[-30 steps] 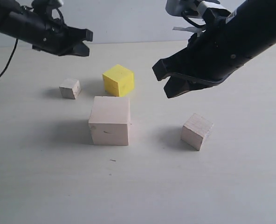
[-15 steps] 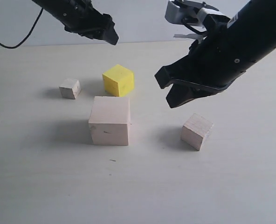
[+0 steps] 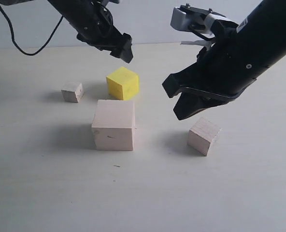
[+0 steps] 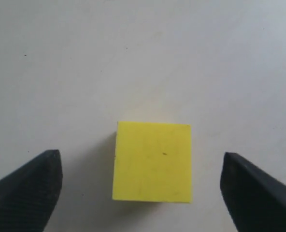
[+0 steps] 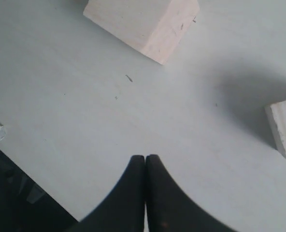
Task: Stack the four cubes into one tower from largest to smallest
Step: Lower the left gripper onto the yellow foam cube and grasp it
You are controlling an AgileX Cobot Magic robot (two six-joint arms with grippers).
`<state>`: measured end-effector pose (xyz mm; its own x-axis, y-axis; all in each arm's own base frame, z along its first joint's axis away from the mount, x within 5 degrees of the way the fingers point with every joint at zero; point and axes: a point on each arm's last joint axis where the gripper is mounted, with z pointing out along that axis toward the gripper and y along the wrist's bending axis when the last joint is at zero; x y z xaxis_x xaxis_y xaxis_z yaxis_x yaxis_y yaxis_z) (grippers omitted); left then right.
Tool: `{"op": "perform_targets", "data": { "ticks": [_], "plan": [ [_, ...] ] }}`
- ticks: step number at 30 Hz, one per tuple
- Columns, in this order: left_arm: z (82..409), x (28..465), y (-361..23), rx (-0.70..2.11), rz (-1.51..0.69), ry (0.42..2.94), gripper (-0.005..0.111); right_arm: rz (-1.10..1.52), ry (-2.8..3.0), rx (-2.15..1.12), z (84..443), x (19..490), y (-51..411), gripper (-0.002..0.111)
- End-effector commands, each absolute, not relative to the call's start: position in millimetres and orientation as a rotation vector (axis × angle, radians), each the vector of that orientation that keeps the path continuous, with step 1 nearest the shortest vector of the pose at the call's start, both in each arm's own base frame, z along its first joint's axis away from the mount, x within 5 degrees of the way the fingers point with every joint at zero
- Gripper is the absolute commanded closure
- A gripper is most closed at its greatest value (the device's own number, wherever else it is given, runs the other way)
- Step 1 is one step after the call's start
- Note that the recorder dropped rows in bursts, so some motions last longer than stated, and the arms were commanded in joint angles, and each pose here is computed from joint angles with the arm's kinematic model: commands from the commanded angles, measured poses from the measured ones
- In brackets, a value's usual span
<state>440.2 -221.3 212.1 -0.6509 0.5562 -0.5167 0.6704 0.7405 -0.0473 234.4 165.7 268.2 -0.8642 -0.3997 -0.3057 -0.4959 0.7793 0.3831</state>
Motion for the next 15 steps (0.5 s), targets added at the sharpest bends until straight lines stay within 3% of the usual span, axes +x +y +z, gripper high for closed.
{"op": "perform_targets", "data": {
  "ticks": [1, 15],
  "plan": [
    [197, 441, -229, 0.942, -0.319, 2.48, 0.022, 0.693, 2.767, -0.704, 269, 233, 166, 0.108],
    [175, 454, -239, 0.979, -0.288, 2.473, 0.022, 0.696, 2.769, -0.704, 269, 233, 166, 0.108]
  ]
}}
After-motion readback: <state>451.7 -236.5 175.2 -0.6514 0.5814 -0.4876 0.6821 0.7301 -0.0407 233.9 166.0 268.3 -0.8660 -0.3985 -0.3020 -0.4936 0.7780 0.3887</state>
